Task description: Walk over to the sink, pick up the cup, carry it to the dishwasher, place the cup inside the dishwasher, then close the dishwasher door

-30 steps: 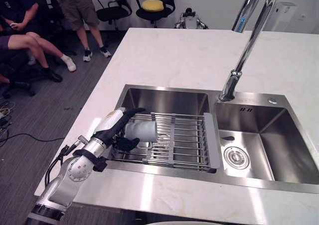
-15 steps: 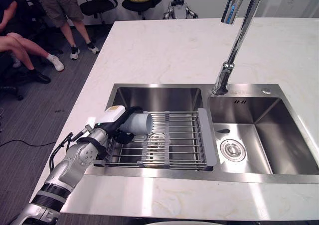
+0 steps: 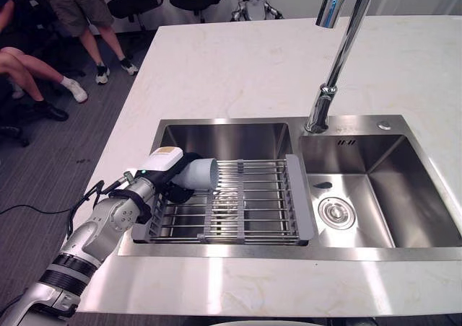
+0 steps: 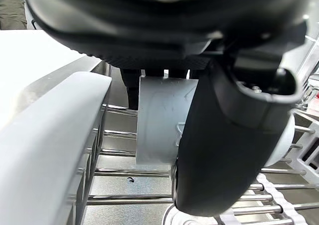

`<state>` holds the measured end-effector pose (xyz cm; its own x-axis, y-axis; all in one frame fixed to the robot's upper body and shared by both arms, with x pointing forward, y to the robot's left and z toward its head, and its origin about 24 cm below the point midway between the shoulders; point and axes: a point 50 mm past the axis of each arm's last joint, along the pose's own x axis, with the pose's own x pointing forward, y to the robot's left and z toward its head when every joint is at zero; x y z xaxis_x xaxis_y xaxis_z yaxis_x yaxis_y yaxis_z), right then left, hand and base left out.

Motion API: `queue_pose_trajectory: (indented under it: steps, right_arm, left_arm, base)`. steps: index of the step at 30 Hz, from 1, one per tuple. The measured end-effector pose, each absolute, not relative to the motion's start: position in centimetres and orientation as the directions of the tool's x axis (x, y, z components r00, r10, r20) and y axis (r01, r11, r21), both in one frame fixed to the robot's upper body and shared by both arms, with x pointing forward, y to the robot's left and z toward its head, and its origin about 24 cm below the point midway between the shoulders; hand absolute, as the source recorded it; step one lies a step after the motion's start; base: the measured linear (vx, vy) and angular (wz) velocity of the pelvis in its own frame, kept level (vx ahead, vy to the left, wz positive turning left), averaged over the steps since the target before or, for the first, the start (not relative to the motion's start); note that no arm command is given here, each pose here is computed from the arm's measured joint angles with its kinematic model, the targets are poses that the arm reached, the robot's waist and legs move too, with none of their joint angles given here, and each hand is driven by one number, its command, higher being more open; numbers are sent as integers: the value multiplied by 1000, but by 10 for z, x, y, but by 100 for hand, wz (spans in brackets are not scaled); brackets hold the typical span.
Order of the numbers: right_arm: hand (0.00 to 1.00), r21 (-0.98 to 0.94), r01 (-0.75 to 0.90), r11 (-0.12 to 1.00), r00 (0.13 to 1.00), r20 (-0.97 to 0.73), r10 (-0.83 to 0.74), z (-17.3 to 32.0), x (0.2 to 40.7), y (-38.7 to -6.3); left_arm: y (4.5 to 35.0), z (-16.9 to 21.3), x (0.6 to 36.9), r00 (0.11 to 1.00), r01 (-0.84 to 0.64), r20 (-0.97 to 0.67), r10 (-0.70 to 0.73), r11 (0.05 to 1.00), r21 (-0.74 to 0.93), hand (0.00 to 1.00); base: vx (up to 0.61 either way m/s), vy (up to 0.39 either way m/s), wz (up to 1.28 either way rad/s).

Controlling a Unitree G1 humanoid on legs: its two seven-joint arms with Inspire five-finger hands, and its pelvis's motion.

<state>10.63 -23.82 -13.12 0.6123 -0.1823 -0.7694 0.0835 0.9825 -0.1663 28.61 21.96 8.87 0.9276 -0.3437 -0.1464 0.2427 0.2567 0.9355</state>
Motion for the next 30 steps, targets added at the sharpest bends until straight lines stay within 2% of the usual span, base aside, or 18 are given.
queue_pose_trajectory:
  steps: [3,6,8,9,13,15,18,22,26,30]
  right_arm:
    - [90,-166,84,983,611,-770,-182,-131,106,-238]
    - [90,-164,87,983,607,-773,-183,-132,104,-238]
    - [90,-160,97,982,603,-776,-186,-132,102,-238]
    - [90,-159,101,982,603,-775,-187,-132,102,-238]
    - [90,-148,114,982,605,-774,-187,-133,103,-235]
    - [90,-141,133,981,602,-775,-193,-134,102,-234]
    - [90,-140,146,979,598,-776,-200,-134,101,-234]
    - [90,-143,169,975,590,-778,-216,-135,98,-235]
    - [90,-123,197,973,604,-766,-219,-133,104,-234]
    - [90,-121,204,972,655,-720,-227,-125,125,-230]
  left_arm:
    - [219,88,286,937,238,-121,-328,346,907,30]
    - [214,87,284,955,200,-47,-294,520,830,30]
    - [199,95,276,951,165,53,-306,641,749,30]
    - [189,100,268,941,158,117,-318,717,679,30]
    - [161,116,250,902,164,285,-324,868,468,30]
    - [149,122,238,888,177,365,-279,941,288,30]
    - [141,124,228,886,187,414,-206,978,87,30]
    - [133,125,220,883,227,430,-191,973,-33,30]
    - [121,126,217,872,277,434,-227,959,-56,30]
    - [111,136,221,841,321,474,-263,946,-45,30]
  base:
    - [0,0,0]
    - [0,0,0]
    - [0,0,0]
    - [0,0,0]
    - [0,0,-3]
    - [-9,-1,-13]
    - [-27,-3,-18]
    - [-21,5,-19]
    - [-42,30,-31]
    - [-135,70,-20]
